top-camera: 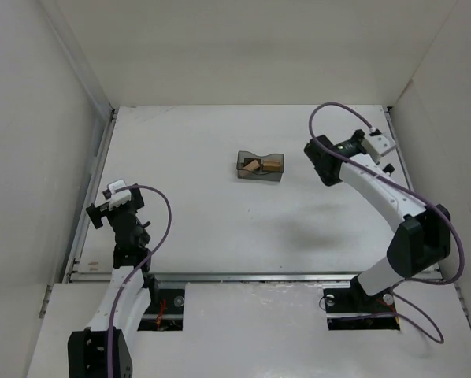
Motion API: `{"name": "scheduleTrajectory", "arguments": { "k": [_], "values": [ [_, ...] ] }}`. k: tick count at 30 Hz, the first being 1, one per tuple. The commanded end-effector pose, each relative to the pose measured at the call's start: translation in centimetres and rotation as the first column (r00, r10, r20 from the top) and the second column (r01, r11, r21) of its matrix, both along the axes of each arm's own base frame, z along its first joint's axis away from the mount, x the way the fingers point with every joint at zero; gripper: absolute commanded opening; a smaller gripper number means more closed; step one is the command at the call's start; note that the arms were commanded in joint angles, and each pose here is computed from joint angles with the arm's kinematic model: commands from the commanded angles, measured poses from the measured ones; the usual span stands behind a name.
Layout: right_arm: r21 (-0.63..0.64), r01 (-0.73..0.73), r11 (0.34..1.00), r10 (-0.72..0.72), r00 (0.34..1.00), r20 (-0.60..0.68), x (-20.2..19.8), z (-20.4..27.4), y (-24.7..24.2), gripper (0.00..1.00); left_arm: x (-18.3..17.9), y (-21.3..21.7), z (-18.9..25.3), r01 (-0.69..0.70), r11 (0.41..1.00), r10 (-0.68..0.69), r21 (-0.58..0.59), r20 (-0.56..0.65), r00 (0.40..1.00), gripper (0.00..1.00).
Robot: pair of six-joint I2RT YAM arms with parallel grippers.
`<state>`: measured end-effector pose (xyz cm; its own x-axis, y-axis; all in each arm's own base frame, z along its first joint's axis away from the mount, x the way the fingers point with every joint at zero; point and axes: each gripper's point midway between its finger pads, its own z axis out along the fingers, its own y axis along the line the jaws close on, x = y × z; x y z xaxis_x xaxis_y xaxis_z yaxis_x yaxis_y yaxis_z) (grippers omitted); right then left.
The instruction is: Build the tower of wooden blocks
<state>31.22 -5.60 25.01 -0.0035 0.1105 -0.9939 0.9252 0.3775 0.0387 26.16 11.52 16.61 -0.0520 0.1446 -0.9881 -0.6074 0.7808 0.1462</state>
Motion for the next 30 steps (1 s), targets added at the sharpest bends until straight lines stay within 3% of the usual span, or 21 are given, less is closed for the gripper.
{"name": "scheduleTrajectory", "arguments": {
  "k": [1,5,7,9,10,11,12,13,14,15,16,17,18,19,20,21,22,25,27,28,30],
  "values": [
    [-0.267,-0.12,0.956,0.132,0.991,0.03,1.5,7.1,4.0,1.0,0.4,0.1,2.7,-0.001,1.0,0.0,0.005,0.077,0.997,1.0],
    [-0.271,-0.288,0.918,0.238,0.95,-0.203,4.6,6.4,11.3,1.0,1.0,-0.5,3.0,0.045,0.999,-0.046,0.018,0.071,0.996,1.0],
    [-0.257,-0.338,0.905,0.272,0.926,-0.261,6.1,7.1,14.4,1.0,2.9,-2.4,5.0,0.193,0.976,-0.187,0.103,-0.062,0.98,1.0],
    [-0.224,-0.413,0.883,0.273,0.84,-0.47,8.5,3.7,16.9,1.0,5.4,-7.3,7.3,0.5,0.85,-0.471,0.167,-0.189,0.862,1.0],
    [-0.157,-0.481,0.862,0.335,0.775,-0.536,10.2,2.9,18.9,1.0,6.1,-8.9,11.7,0.564,0.815,-0.547,0.131,-0.145,0.824,1.0],
    [-0.023,-0.641,0.767,0.46,0.575,-0.676,12.2,-0.5,20.8,1.0,6.9,-10.0,13.5,0.616,0.777,-0.599,0.126,-0.151,0.786,1.0],
    [0.231,-0.845,0.483,0.754,0.267,-0.6,12.5,-1.2,25.9,0.98,9.2,-12.1,12.4,0.719,0.692,-0.693,0.06,-0.225,0.685,1.0],
    [0.187,-0.894,0.408,0.847,0.294,-0.444,13.9,1.1,28.0,1.0,10.6,-13.2,12.9,0.753,0.657,-0.721,0.031,-0.264,0.64,1.0],
    [0.206,-0.897,0.39,0.881,0.299,-0.367,13.8,1.4,27.7,1.0,11.9,-13.9,17.5,0.764,0.645,-0.728,0.028,-0.28,0.626,1.0],
    [0.211,-0.915,0.343,0.923,0.288,-0.255,13.7,3.9,27.8,1.0,15.9,-14.8,13.6,0.77,0.632,-0.73,-0.087,-0.4,0.554,1.0],
    [0.248,-0.947,0.205,0.976,0.18,-0.12,13.9,4.6,30.1,1.0,17.5,-16.5,13.6,0.798,0.589,-0.752,-0.127,-0.448,0.483,1.0],
    [0.268,-0.953,0.145,0.989,0.127,-0.081,14.4,4.1,29.9,1.0,21.0,-17.5,13.7,0.794,0.574,-0.753,-0.201,-0.511,0.415,1.0],
    [0.277,-0.957,0.08,0.996,0.07,-0.047,14.5,4.0,30.4,1.0,20.5,-18.3,18.4,0.815,0.559,-0.763,-0.152,-0.478,0.434,1.0],
    [0.302,-0.953,0.024,0.999,0.016,-0.03,14.8,3.1,31.2,1.0,23.9,-20.8,13.4,0.811,0.529,-0.77,-0.251,-0.543,0.335,1.0],
    [0.336,-0.941,0.039,0.998,0.023,-0.052,15.0,1.6,30.8,1.0,24.4,-22.1,12.8,0.813,0.508,-0.769,-0.284,-0.575,0.28,1.0],
    [0.349,-0.935,0.06,0.998,0.047,-0.045,15.7,1.7,30.1,1.0,26.1,-23.6,16.7,0.855,0.479,-0.782,-0.197,-0.539,0.313,1.0],
    [0.389,-0.918,0.079,0.996,0.055,-0.072,16.2,-0.2,29.7,1.0,27.5,-26.9,13.8,0.879,0.427,-0.785,-0.213,-0.57,0.243,1.0],
    [0.454,-0.883,0.115,0.992,0.081,-0.095,16.1,-2.5,27.5,1.0,29.0,-31.0,10.8,0.94,0.327,-0.744,-0.101,-0.641,0.19,0.98],
    [0.436,-0.893,0.107,0.994,0.101,-0.038,15.9,-1.3,26.4,1.0,28.9,-34.6,10.8,0.971,0.238,-0.746,-0.005,-0.642,0.179,0.87],
    [0.454,-0.881,0.132,0.991,0.133,-0.028,15.8,-2.1,24.6,1.0,28.2,-35.8,9.2,0.981,0.19,-0.748,-0.029,-0.652,0.126,0.74],
    [0.45,-0.883,0.134,0.985,0.168,0.036,15.4,-0.7,22.8,1.0,27.4,-38.9,7.4,0.993,0.079,-0.775,-0.092,-0.631,0.003,0.66]
  ]
}}
